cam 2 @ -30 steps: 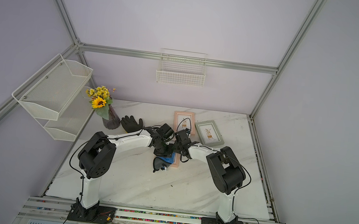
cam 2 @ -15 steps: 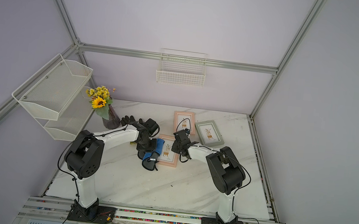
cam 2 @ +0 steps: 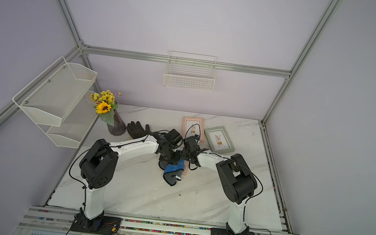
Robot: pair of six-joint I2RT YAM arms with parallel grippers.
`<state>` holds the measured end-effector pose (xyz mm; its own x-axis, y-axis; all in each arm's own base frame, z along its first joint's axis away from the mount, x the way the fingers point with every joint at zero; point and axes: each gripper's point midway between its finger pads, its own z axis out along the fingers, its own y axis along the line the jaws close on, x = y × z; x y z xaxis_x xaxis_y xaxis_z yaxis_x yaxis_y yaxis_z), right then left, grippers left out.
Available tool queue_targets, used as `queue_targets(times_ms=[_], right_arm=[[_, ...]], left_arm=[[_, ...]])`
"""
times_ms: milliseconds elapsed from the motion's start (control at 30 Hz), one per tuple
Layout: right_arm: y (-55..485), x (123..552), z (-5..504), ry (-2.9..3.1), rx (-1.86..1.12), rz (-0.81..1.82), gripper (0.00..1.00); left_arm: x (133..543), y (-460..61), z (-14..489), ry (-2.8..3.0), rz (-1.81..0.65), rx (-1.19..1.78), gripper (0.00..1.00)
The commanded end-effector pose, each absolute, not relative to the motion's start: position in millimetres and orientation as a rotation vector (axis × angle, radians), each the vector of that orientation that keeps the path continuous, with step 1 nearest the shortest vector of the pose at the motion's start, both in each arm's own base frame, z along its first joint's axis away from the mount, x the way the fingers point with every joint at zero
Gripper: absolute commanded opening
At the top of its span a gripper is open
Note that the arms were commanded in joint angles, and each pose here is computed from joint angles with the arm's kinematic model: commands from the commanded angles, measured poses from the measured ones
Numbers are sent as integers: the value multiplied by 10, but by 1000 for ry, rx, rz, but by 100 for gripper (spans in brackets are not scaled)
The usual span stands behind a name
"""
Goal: Wipe the picture frame with a cloth
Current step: Wipe the dirt from the picture frame.
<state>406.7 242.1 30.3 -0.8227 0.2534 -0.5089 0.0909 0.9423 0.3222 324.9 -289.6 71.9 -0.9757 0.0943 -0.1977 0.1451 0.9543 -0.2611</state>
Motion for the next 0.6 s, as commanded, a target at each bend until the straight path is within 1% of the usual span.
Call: queue_targets(times_ms=[0, 133, 233, 333, 500, 567], right_arm=[[2308, 3883, 23, 2629, 244, 299, 29], [2309, 3877, 24, 2628, 243, 302, 29], [2307, 3874, 29, 2626, 243, 304, 29], [2302, 3864, 35, 2626, 243, 305, 29], [2294, 3859, 39, 2624, 246, 304, 29], [2300, 3864, 42, 2623, 245, 309, 29]], left_arm=[[3372, -2446, 1204, 2824, -313, 132, 1], [3616, -1901, 1538, 2755, -150, 40, 1], [3836, -1731, 1712, 2697, -66, 27, 1], [4054, -1796, 1800, 2665, -74, 64, 0], [4400, -2074, 1927, 2570, -175, 97, 0], [4503, -2196, 1884, 2556, -227, 116, 0]])
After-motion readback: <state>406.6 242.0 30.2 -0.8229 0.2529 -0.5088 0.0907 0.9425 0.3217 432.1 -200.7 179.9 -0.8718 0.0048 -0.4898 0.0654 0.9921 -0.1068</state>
